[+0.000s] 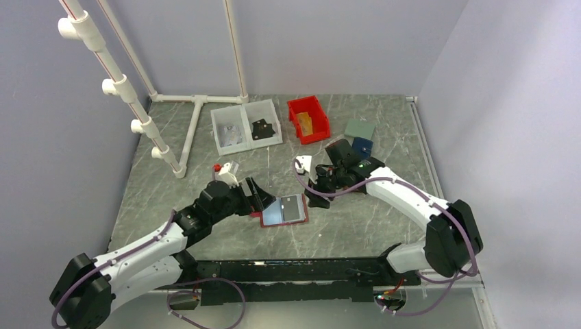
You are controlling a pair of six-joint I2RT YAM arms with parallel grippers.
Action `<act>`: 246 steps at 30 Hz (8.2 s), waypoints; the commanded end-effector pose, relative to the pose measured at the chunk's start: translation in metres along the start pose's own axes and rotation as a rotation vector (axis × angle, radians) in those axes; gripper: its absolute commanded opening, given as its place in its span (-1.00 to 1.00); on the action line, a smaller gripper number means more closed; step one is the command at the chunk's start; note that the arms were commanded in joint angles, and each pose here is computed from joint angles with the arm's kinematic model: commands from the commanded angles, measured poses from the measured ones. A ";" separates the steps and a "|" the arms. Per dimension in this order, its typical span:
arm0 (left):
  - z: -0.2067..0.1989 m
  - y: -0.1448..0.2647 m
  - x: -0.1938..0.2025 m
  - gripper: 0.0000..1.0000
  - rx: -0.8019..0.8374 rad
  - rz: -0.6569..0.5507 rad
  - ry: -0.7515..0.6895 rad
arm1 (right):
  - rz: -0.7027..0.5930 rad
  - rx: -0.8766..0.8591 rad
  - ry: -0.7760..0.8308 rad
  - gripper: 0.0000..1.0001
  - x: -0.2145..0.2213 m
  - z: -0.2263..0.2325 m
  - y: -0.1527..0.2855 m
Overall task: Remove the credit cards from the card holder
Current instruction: Remove the credit card from the card holder.
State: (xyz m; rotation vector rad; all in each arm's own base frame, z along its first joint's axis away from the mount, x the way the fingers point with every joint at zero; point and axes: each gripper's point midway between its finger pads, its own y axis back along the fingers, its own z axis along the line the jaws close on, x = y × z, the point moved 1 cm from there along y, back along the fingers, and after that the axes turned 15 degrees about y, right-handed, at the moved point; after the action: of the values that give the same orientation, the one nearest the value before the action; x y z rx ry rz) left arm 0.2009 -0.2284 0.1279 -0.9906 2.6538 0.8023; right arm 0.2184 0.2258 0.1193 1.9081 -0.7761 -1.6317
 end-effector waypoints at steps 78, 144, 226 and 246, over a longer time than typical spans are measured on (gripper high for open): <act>0.036 -0.077 0.030 -0.14 -0.046 0.305 0.247 | 0.141 -0.134 -0.400 -0.85 0.026 -0.007 -0.089; -0.013 -0.040 0.036 -1.00 0.328 0.304 -0.287 | -0.070 -0.295 -0.401 0.16 -0.012 -0.008 -0.050; 0.031 -0.053 0.043 -0.99 0.217 0.333 -0.114 | 0.089 -0.273 -0.402 -0.47 0.015 -0.004 -0.073; 0.042 -0.061 0.044 -0.25 0.135 0.388 0.000 | 0.072 -0.393 -0.333 -1.00 -0.001 0.027 -0.084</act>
State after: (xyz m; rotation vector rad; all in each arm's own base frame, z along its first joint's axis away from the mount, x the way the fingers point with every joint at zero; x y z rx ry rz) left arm 0.2032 -0.2629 0.0476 -0.4685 2.8757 0.6982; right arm 0.1898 0.2830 0.0537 1.3124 -0.5700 -1.9324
